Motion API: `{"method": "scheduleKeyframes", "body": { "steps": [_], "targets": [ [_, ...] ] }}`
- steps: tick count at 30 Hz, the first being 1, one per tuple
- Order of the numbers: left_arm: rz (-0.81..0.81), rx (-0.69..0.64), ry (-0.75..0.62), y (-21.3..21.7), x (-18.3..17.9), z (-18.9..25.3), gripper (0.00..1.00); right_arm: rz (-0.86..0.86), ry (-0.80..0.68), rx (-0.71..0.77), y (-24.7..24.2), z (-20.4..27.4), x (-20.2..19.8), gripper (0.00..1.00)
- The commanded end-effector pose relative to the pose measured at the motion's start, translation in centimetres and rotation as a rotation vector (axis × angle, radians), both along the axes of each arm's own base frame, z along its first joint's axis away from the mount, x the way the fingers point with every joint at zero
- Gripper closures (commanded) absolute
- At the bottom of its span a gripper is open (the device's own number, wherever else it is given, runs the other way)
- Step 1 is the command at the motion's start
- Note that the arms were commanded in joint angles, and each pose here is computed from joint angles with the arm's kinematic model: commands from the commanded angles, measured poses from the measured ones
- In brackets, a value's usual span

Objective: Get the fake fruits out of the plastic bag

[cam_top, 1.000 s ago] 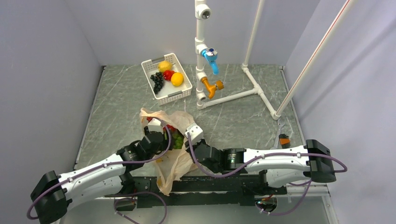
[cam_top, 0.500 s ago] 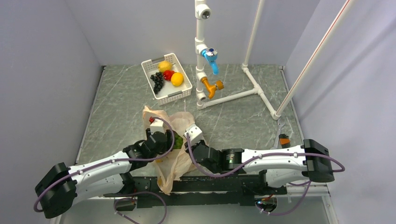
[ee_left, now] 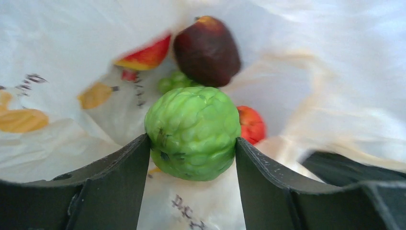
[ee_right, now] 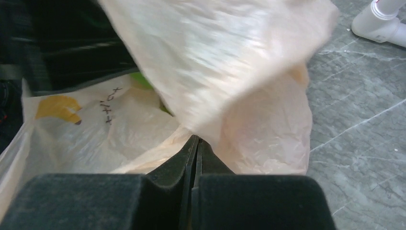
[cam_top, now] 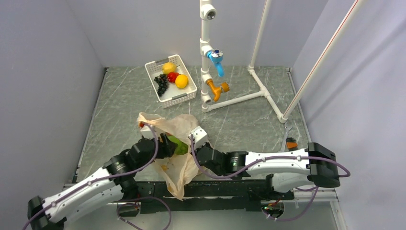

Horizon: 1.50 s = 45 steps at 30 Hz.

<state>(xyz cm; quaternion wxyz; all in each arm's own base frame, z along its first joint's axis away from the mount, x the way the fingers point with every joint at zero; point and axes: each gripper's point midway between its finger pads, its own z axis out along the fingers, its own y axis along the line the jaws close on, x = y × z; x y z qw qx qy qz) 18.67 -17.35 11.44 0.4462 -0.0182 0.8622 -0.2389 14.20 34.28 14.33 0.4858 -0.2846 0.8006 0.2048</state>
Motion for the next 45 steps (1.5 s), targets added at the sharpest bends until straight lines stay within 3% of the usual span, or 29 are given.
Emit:
{"method": "scheduleKeyframes", "body": {
  "steps": [1,8,18,22,25,31,38,41,45],
  "targets": [
    [-0.063,-0.240,-0.010,-1.0,-2.2,4.5,0.61,-0.025,-0.005,0.046,0.6,0.5,1.2,1.00],
    [-0.201,-0.346,0.069,-0.6,-6.8,6.2,0.65,-0.055,0.001,0.096,0.0,1.9,2.6,1.00],
    [-0.334,-0.343,0.170,-1.0,-10.0,4.9,0.64,0.054,-0.078,0.215,1.7,7.7,2.4,1.00],
    [-0.453,-0.290,0.217,-1.9,-11.5,4.3,0.74,0.017,-0.112,0.236,1.5,9.4,3.2,1.00],
    [-0.528,-0.308,0.177,-2.1,-12.3,5.5,0.80,-0.025,-0.119,0.216,0.9,9.1,4.2,1.00],
    [-0.634,-0.414,-0.056,-1.5,-13.5,13.3,0.78,-0.074,-0.059,0.165,0.1,5.9,5.9,1.00],
    [-0.558,-0.332,-0.230,0.9,-12.1,22.2,0.81,0.007,0.069,0.082,1.5,-0.1,4.2,1.00],
    [-0.416,-0.246,-0.236,2.5,-9.8,24.1,0.92,0.034,0.118,0.071,1.6,-1.9,3.3,1.00],
    [-0.217,-0.112,-0.266,4.5,-6.0,26.1,0.95,0.063,0.149,0.057,1.5,-3.3,2.5,1.00]
  ]
}}
